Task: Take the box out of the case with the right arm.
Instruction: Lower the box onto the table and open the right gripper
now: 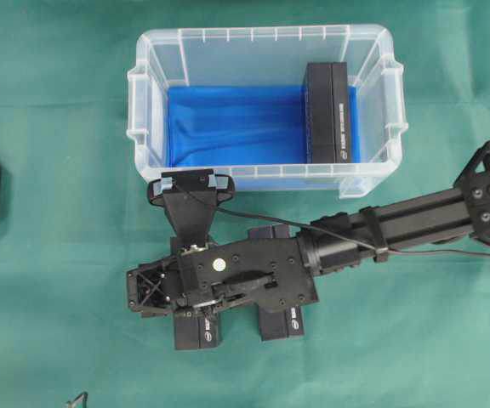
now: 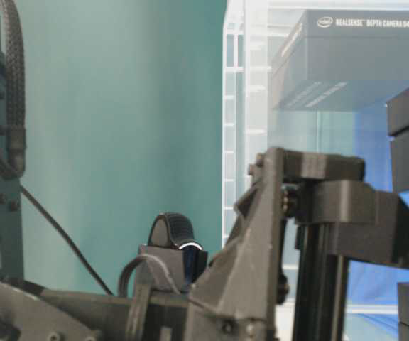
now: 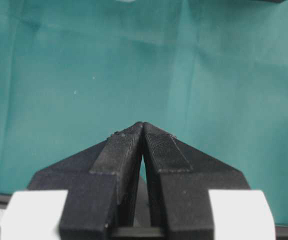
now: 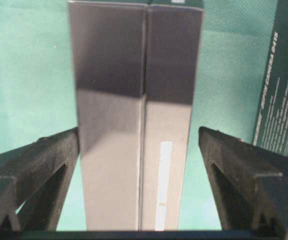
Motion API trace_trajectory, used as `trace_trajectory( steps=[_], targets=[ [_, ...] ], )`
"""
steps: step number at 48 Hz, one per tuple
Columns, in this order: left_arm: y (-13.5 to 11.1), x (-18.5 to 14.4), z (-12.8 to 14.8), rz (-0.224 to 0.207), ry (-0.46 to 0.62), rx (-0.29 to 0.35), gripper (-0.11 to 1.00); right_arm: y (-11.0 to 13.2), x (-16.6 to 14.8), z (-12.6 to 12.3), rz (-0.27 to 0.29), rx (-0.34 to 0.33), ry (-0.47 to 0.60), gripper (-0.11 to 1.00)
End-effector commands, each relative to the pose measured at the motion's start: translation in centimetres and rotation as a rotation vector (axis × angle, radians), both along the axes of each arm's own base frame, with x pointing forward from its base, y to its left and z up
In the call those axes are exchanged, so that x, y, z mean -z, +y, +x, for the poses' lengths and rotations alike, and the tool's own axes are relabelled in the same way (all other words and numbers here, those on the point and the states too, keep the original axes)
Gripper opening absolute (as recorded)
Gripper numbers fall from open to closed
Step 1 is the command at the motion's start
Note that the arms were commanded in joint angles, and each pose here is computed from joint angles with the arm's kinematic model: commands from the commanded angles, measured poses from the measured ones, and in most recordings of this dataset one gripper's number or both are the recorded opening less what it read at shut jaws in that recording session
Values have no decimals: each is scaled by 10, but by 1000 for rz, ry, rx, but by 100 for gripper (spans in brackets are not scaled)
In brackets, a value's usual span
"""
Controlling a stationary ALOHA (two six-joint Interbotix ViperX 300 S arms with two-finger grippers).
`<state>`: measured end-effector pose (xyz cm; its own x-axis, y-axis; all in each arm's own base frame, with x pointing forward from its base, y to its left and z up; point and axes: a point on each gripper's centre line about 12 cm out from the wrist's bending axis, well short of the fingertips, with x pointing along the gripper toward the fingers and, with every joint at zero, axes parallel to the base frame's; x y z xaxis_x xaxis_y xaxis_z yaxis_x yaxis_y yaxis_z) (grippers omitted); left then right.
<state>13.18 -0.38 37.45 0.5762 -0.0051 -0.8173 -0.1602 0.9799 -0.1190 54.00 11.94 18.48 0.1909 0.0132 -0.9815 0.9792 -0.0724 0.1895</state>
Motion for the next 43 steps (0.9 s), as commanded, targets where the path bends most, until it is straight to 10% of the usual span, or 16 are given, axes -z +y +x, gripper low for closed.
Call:
trace_trajectory(
  steps=[1, 43],
  targets=[
    [0, -3, 2, 3, -6, 3, 0, -2, -24, 0, 9, 1, -50, 91],
    [0, -4, 2, 2, -9, 2, 0, -24, -124, -18, -78, -7, -146, 91]
  ],
)
